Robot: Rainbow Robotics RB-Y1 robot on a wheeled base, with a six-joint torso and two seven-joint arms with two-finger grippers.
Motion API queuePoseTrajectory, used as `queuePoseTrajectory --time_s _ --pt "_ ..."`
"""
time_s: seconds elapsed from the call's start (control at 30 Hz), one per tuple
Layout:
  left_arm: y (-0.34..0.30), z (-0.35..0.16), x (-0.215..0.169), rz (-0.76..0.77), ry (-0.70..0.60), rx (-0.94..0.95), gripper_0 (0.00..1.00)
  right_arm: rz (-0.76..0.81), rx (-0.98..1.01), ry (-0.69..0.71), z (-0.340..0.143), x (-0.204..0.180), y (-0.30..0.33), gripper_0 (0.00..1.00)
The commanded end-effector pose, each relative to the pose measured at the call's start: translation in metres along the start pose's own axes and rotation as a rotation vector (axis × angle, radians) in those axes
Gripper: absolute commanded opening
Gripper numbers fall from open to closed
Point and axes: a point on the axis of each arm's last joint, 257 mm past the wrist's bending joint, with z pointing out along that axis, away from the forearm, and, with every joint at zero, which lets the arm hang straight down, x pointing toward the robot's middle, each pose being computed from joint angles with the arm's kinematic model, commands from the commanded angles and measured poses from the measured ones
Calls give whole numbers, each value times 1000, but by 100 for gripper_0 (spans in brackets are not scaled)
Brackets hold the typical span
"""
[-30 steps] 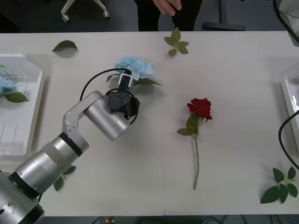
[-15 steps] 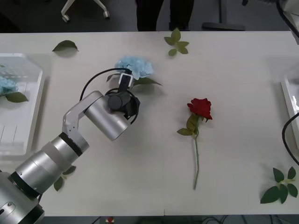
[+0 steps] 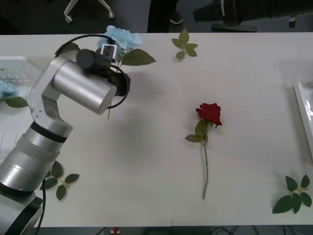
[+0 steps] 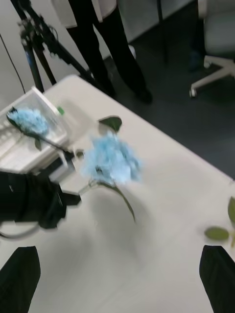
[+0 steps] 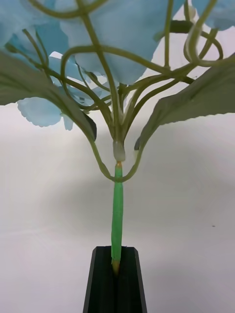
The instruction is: Place the red flowers into the right box and the blue flowers into the left box. If a person shows an open palm, hand one flower to the person first, then continue sorting.
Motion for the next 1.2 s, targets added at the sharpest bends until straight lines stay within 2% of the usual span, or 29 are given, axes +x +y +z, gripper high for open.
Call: queuePoseTrajectory --time_s 0.03,0.33,0.5,0.7,1.03,1.2 --pt "67 -41 -31 -48 -25 -78 0 158 86 83 -19 23 -3 95" --pt "214 -117 -56 -166 -30 -202 0 353 186 191 -33 94 6 94" --pt "287 -156 -51 -168 -24 -297 0 474 245 260 -51 151 11 95" --pt "345 -181 -19 -143 -6 -360 0 594 331 332 -58 186 17 95" --pt "418 -189 54 -104 11 -517 0 609 591 448 -73 225 19 95" --pt "444 -172 83 -113 6 -540 0 577 692 483 -67 250 17 95"
